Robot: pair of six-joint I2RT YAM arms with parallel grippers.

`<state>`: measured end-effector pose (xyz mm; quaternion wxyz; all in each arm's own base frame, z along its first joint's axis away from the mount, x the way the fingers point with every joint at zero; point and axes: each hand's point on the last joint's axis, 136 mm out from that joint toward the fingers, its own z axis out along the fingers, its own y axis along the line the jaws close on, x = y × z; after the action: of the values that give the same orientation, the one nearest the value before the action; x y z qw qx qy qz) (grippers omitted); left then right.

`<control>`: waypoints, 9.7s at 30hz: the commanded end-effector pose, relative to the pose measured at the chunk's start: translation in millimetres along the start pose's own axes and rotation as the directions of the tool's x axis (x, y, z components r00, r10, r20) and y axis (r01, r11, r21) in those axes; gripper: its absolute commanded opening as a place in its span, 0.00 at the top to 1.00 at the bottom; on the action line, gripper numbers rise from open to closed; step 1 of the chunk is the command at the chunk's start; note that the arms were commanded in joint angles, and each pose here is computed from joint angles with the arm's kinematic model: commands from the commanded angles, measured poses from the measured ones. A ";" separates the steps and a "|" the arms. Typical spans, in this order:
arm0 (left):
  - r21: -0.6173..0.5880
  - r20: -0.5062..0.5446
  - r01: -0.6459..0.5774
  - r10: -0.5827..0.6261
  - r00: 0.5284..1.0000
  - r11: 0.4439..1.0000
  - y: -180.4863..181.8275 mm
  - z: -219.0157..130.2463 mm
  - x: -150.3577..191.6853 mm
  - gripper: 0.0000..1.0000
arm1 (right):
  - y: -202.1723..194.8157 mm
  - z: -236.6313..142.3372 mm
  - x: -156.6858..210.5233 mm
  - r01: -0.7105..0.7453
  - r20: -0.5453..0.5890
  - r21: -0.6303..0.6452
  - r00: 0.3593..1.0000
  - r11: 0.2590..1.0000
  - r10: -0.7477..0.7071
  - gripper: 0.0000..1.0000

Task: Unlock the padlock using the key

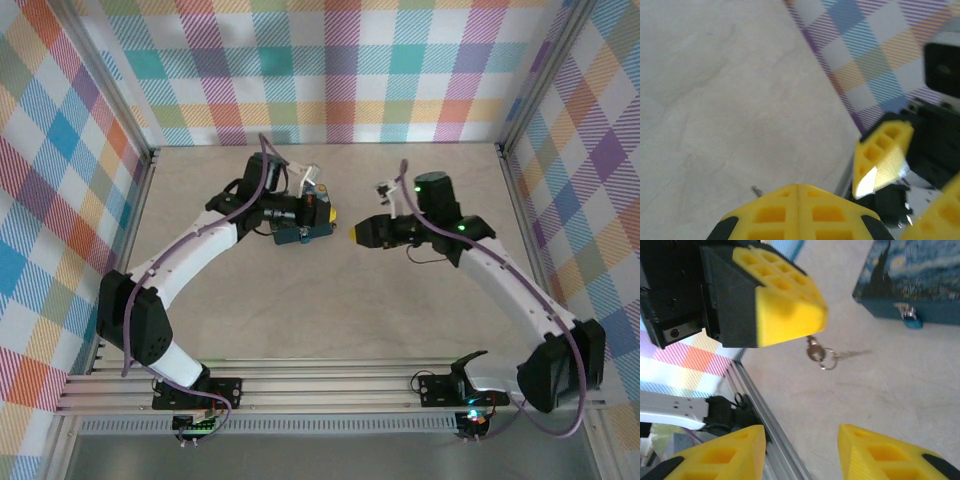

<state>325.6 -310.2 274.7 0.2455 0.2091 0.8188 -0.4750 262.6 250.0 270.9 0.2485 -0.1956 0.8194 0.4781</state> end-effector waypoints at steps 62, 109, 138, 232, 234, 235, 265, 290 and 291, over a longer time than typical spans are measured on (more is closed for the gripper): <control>0.274 0.204 0.157 -0.216 0.955 0.949 -51.7 -36.7 -20.1 0.58 | 36.6 16.8 -40.1 -0.060 0.115 -0.338 0.988 0.939 0.104 1.00; 0.324 0.148 0.224 -0.283 0.948 0.919 -44.7 -8.0 2.8 1.00 | 34.7 17.8 -59.8 -0.185 0.100 -0.369 0.966 0.911 0.237 0.81; 0.307 0.187 0.222 -0.287 0.940 0.926 -41.1 -28.0 -2.6 0.66 | 46.5 13.7 -45.9 -0.075 0.056 -0.392 0.993 0.917 0.105 1.00; 0.343 0.190 0.186 -0.262 0.946 0.921 -50.2 -44.5 -18.7 0.62 | 38.0 18.4 -43.8 -0.134 0.088 -0.390 0.979 0.911 0.181 1.00; 0.355 0.191 0.187 -0.267 0.945 0.916 -51.4 -45.1 -16.2 0.65 | 37.4 18.8 -44.9 -0.135 0.093 -0.391 0.978 0.911 0.185 1.00; 0.359 0.191 0.187 -0.268 0.944 0.915 -52.2 -45.9 -15.8 0.67 | 37.3 19.1 -45.4 -0.135 0.094 -0.391 0.978 0.910 0.186 1.00; 0.402 0.116 0.156 -0.219 0.969 0.902 -65.3 -20.2 -9.7 1.00 | 40.3 28.5 -37.9 -0.174 0.017 -0.418 0.980 0.892 0.200 1.00; -0.374 0.032 -0.239 0.270 0.962 0.896 -8.7 -14.5 32.3 1.00 | -13.4 25.7 -42.5 -0.507 0.068 0.052 0.862 0.861 0.503 0.47; -0.388 0.033 -0.253 0.287 0.957 0.886 -10.1 -14.7 31.1 1.00 | -14.2 24.8 -41.0 -0.511 0.068 0.069 0.859 0.857 0.507 0.47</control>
<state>284.9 -313.9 260.6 0.3322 0.2264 0.8439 -0.3554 313.8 274.0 284.4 0.1552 0.0283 0.8311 0.5333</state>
